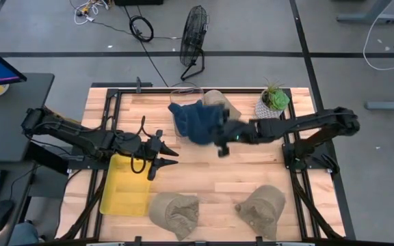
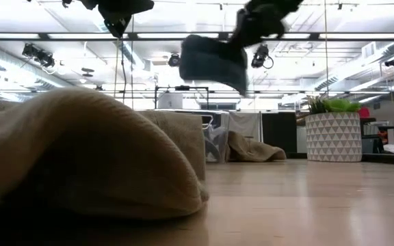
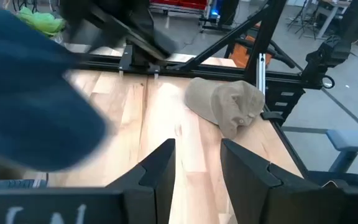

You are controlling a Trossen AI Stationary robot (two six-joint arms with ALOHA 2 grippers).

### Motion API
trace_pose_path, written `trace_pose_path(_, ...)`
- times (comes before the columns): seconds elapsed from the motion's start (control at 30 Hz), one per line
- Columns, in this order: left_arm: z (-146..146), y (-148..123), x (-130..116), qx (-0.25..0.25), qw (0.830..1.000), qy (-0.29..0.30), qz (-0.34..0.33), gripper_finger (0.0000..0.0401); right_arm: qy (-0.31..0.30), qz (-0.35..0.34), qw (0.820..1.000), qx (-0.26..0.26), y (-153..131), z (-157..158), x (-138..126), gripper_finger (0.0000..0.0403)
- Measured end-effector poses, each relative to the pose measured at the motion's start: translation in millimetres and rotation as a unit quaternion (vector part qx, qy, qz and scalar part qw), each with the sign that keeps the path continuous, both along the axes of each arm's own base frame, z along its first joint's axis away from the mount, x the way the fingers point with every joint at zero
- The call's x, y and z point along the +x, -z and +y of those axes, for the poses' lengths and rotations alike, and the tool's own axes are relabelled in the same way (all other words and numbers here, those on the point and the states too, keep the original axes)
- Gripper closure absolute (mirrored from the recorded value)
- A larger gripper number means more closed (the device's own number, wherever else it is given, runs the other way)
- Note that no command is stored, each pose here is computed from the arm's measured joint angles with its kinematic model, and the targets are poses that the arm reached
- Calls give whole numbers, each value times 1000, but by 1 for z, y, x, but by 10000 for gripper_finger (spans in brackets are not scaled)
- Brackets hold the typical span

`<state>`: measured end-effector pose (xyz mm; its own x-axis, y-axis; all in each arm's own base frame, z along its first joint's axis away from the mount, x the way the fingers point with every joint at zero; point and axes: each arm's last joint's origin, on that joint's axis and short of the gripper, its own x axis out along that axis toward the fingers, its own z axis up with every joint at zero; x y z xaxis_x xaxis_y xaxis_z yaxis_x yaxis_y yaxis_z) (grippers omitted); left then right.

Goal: Pick & Place hat
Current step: Put the blue cap into the transparent bin

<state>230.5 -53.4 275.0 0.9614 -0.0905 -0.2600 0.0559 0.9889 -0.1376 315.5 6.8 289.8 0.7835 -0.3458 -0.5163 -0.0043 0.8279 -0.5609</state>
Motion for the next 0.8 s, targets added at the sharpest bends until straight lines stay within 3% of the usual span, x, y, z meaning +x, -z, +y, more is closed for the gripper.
trace_pose_path(0.17, 1, 0, 0, 22, 1000, -12, -3, 270, -40, -76, 995, -51, -14, -36, 13, 395)
trace_pose_path(0.37, 1, 0, 0, 22, 1000, -13, -3, 270, -80, -93, 992, 13, 11, -79, 33, 396)
trace_pose_path(0.6, 1, 0, 0, 22, 1000, -13, -3, 270, -59, -11, 996, 66, 74, -106, 52, 396)
trace_pose_path(0.8, 1, 1, 0, 25, 1000, -16, 4, 270, -50, 43, 994, 87, 101, -112, 54, 394)
